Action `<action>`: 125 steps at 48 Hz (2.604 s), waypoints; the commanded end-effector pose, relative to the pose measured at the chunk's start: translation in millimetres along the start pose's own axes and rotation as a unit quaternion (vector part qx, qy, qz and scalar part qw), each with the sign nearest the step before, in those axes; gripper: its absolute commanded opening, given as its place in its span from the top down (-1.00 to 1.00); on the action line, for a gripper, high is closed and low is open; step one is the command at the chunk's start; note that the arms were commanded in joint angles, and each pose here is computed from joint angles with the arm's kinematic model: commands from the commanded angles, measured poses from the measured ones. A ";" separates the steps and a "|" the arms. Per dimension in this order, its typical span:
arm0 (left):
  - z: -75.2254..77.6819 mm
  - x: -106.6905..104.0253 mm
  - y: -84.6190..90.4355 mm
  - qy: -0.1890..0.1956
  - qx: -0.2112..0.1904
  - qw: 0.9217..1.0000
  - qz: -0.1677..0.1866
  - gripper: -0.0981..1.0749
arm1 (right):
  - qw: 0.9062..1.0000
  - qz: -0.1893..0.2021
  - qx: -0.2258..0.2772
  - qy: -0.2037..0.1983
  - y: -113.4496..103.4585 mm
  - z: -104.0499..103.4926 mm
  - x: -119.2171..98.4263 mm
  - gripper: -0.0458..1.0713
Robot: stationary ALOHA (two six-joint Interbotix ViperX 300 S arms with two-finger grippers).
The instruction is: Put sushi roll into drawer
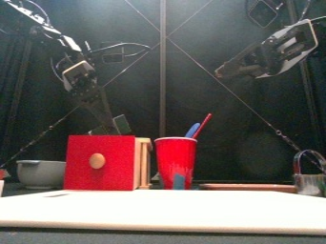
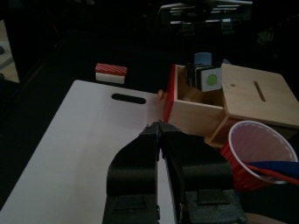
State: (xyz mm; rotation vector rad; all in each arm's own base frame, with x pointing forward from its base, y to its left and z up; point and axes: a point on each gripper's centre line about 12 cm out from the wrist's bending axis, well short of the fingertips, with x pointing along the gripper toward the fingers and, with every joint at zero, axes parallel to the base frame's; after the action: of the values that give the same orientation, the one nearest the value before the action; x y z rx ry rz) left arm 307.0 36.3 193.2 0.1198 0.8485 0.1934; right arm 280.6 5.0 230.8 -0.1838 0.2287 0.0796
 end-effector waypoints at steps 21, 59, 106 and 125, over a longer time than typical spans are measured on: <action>5.9 -1.5 -3.9 -0.018 0.034 0.999 -0.004 -0.48 | 1.000 -0.003 0.002 -0.010 -1.7 4.8 -0.5 0.82; 16.6 -11.8 2.3 -0.035 0.057 0.998 0.016 -0.66 | 1.000 -0.002 0.002 -0.008 -0.9 3.1 -0.9 0.82; -8.9 -88.4 -13.2 -0.219 -0.170 0.953 -0.122 -0.64 | 1.000 0.002 0.005 -0.007 2.1 0.8 -3.5 0.82; -17.3 -85.3 -5.8 -0.225 -0.165 0.954 -0.108 -0.64 | 1.000 0.002 0.012 -0.003 3.4 -2.0 -4.2 0.82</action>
State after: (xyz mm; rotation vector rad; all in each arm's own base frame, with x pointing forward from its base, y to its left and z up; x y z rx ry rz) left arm 236.5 10.5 235.1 -0.2485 0.3878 0.0936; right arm 275.4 7.0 221.9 -0.1657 0.2526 0.0830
